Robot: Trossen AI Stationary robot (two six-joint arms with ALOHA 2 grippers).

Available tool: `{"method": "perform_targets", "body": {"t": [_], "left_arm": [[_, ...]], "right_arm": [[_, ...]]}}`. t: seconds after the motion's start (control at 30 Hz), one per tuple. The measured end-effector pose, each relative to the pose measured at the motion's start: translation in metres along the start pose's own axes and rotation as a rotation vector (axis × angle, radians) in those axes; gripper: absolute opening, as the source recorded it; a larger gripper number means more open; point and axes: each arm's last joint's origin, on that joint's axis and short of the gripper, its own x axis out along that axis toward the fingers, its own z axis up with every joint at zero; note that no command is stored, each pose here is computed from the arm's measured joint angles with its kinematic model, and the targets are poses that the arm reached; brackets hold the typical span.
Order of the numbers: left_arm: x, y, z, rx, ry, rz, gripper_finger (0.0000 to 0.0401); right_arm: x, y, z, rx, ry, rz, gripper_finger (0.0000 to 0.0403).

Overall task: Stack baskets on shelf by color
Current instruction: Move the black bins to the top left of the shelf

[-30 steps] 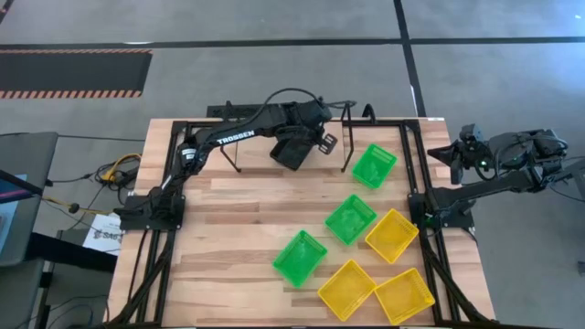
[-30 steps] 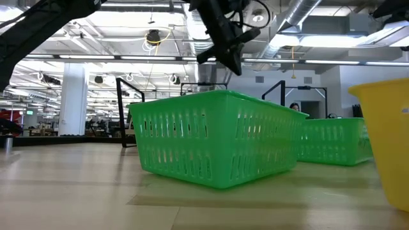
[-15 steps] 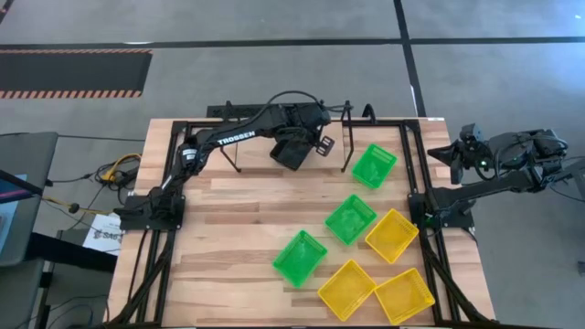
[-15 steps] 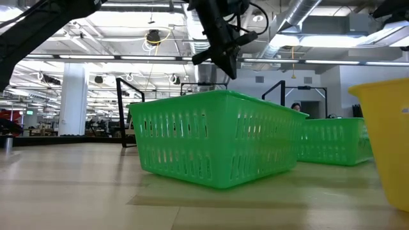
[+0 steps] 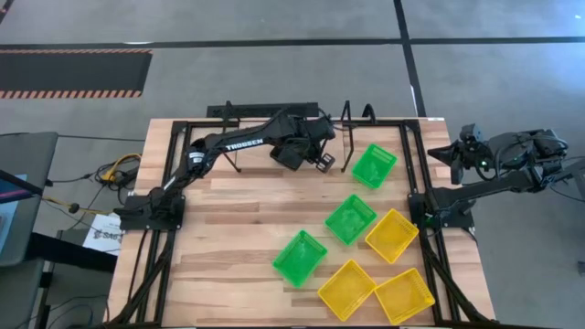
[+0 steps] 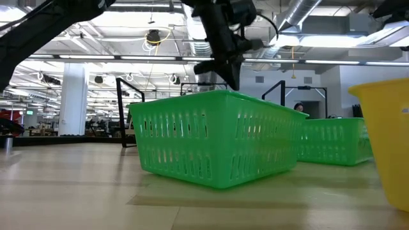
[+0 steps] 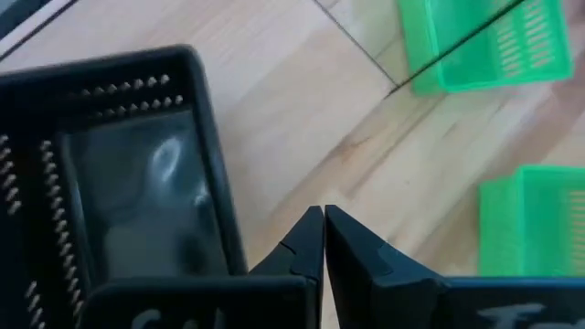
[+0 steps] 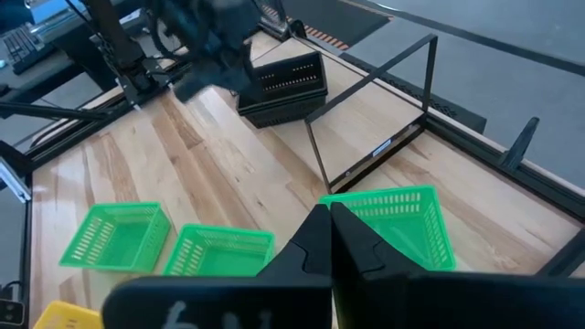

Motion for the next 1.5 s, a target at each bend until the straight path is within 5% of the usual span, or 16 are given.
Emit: {"method": "perform_targets", "body": {"t": [0.33,0.53,0.8,1.5], "left_arm": [[0.028,-0.033,-0.009,0.172,0.022,-0.197,0.0],[0.048,-0.019,-0.018,0.152,0.127,-0.06,0.0],[0.053,0.0,-0.013,0.123,0.103,0.109,0.0],[0.058,0.051,0.018,0.009,0.007,0.242,0.0]], "right_arm": [[0.0,0.0,0.0,0.002,0.0,-0.001,0.0008],[0.0,0.0,0.0,0.003,-0.001,-0.001,0.0008],[0.0,0.0,0.0,0.003,-0.001,-0.001,0.0008],[0.0,0.0,0.0,0.014,-0.001,-0.001,0.0008]]}}
